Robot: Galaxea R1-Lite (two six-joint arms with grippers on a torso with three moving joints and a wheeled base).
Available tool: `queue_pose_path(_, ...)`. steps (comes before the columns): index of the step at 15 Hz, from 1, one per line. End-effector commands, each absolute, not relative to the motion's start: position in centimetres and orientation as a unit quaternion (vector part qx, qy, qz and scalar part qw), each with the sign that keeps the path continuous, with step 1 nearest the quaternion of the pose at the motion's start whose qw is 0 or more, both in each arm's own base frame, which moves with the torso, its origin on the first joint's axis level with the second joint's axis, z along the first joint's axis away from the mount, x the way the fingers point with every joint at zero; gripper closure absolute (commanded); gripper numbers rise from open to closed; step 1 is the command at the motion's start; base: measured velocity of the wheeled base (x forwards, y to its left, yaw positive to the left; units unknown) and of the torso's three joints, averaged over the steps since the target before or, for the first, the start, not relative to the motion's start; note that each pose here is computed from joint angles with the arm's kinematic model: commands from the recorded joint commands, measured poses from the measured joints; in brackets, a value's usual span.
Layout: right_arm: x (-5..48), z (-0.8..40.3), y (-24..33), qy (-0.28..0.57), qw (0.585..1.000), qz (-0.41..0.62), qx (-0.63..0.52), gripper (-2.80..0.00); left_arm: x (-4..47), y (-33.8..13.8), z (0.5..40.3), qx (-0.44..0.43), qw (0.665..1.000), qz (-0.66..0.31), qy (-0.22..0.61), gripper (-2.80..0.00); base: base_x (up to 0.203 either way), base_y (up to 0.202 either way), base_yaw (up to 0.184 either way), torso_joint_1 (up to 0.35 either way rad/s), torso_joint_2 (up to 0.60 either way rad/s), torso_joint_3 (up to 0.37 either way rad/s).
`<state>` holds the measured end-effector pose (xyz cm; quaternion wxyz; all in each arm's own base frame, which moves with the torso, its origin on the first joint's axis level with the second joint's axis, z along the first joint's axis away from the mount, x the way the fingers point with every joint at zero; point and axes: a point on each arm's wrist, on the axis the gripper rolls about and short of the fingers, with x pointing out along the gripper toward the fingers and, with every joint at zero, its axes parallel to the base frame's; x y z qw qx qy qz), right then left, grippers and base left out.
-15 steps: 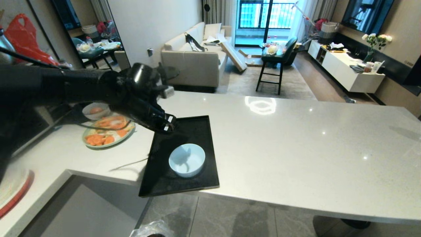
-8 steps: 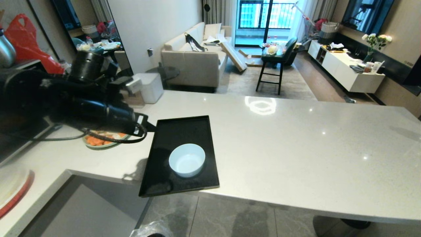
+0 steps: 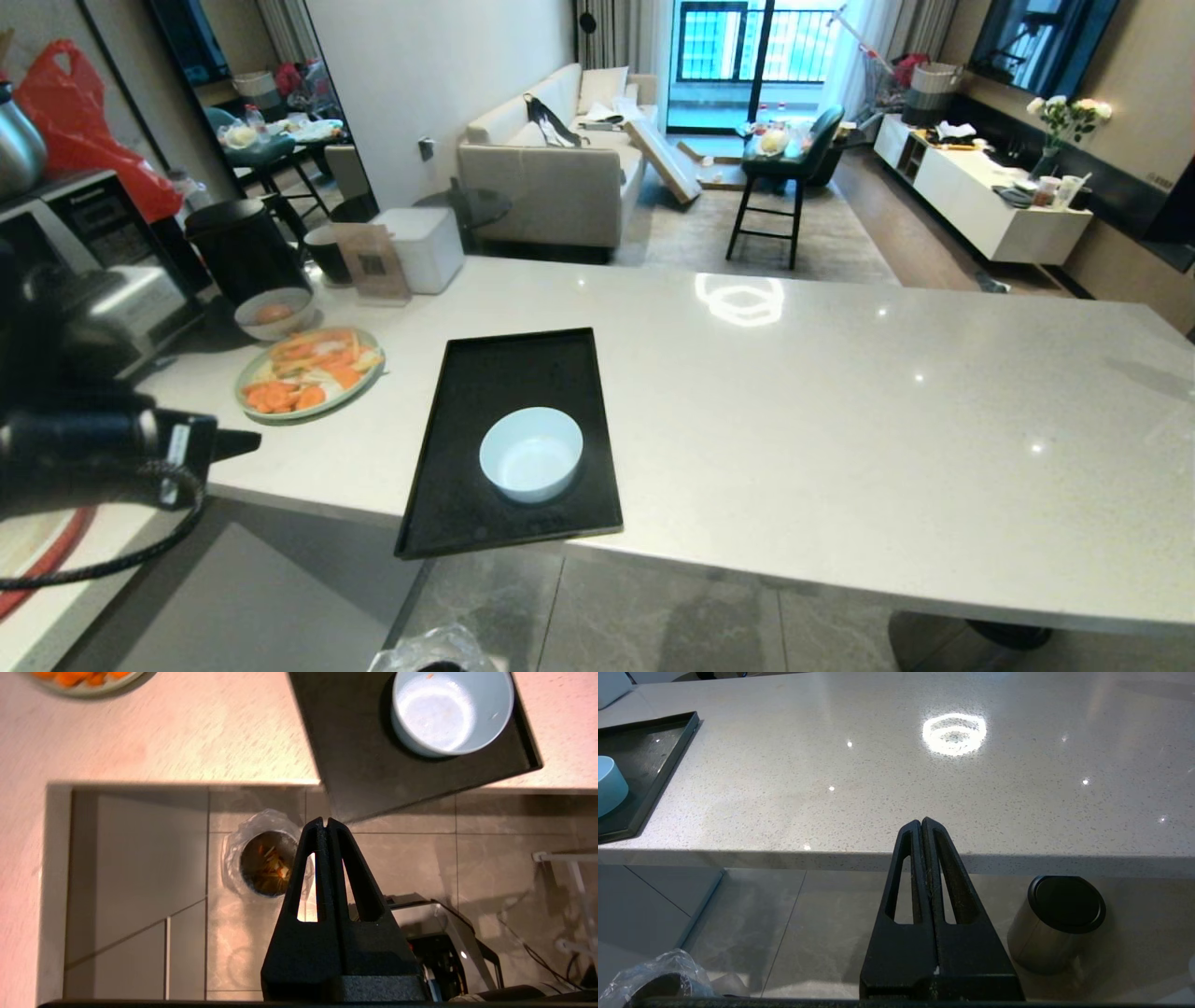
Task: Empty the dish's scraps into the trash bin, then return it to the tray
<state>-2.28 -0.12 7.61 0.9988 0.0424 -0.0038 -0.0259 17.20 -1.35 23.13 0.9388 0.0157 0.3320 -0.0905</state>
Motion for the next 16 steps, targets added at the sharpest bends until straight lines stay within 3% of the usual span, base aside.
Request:
queue_pose_path(1,-2.3,7.6,-0.1,-0.004,0.999,-0.026,0.043,0.00,11.5,-0.2,22.9,0.008,0.956,-0.060,0.286,0.00,0.000,0.000,0.000,0.000,0.00,0.000)
queue_pose_path(8,-2.3,7.7,-0.1,-0.005,0.999,-0.026,0.043,0.00,0.8,-0.2,16.2,-0.013,0.980,-0.022,0.199,0.00,0.000,0.000,0.000,0.000,0.00,0.000)
queue_pose_path(11,-2.3,7.6,-0.1,-0.004,0.999,-0.026,0.043,0.00,0.5,-0.2,10.9,-0.012,0.987,-0.026,0.161,0.00,0.000,0.000,0.000,0.000,0.00,0.000)
queue_pose_path(14,-2.3,7.6,-0.1,-0.004,0.999,-0.026,0.043,0.00,0.4,-0.2,9.7,-0.012,0.998,-0.037,0.057,0.00,0.000,0.000,0.000,0.000,0.00,0.000)
queue_pose_path(16,-2.3,7.6,-0.1,-0.004,0.999,-0.026,0.043,0.00,-0.5,-0.1,8.7,-0.018,0.997,-0.042,0.068,0.00,0.000,0.000,0.000,0.000,0.00,0.000)
